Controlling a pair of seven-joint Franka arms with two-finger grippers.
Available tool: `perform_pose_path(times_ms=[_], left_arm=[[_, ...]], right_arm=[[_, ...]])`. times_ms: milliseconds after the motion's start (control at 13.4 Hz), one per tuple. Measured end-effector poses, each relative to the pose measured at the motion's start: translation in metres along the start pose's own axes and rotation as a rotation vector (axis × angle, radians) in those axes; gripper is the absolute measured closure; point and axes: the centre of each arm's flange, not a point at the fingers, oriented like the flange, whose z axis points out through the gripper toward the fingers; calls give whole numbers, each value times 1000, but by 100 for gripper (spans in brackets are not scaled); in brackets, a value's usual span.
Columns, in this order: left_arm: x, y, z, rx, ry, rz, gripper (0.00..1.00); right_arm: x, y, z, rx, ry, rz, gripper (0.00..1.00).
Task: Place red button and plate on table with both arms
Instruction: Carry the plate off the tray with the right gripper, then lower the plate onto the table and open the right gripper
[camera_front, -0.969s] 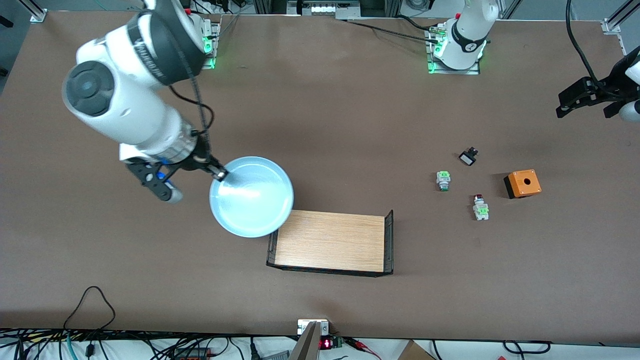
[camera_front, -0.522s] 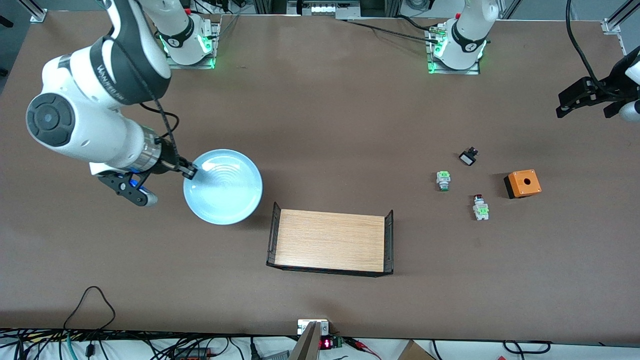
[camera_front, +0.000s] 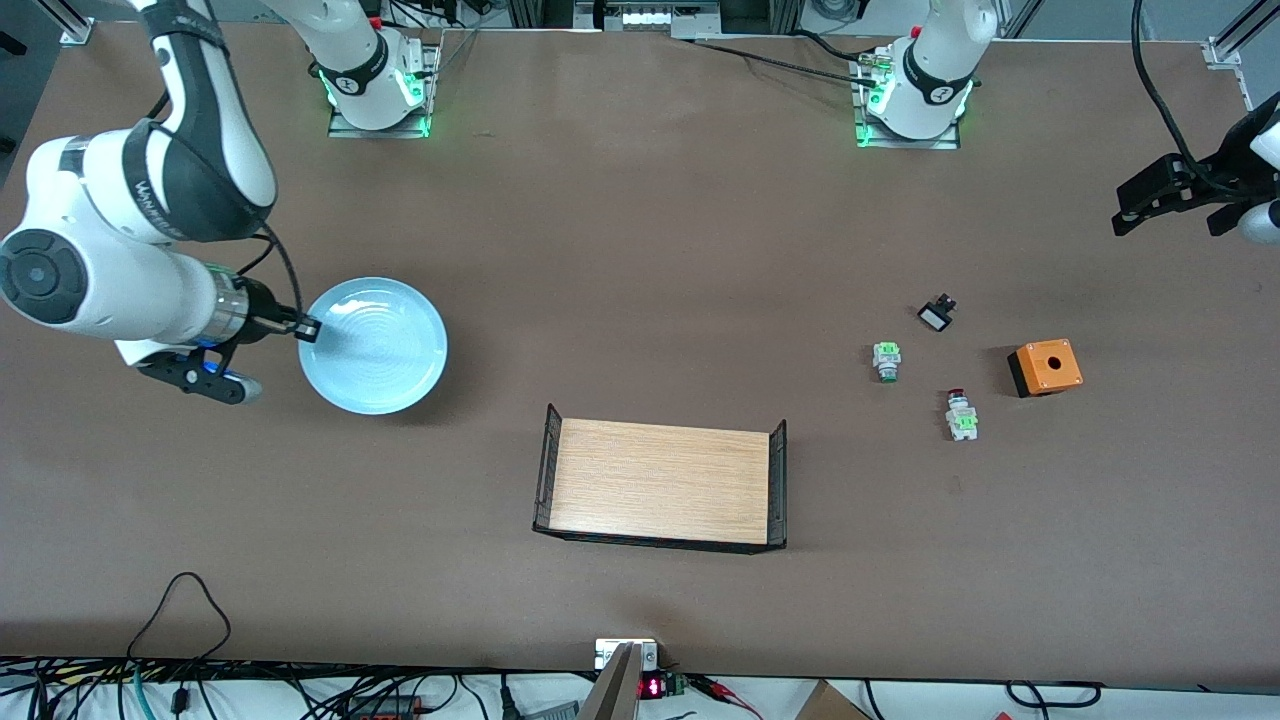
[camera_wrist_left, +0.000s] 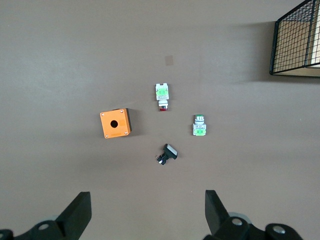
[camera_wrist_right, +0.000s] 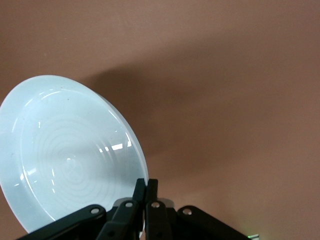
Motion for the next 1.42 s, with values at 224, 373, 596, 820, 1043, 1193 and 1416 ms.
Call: perform_pose_path(times_ms=[224,373,596,820,1043,1193,1416], left_arm=[[0,0,0,0,0,0,0],[0,0,0,0,0,0,0],[0,0,0,0,0,0,0],[0,0,0,0,0,0,0],[0,0,0,0,0,0,0],[0,0,0,0,0,0,0],[0,0,0,0,0,0,0]], right_arm=[[12,34,28,19,14,-40,97],[11,49,48,25,21,-63,97],[7,75,74,37,39,-127,97],[7,97,95,44,48,-172,97],[3,108,127,48,78,-197,97],[-4,116,152,48,100,-216,97],[-9,135,172,51,98,-239,97]])
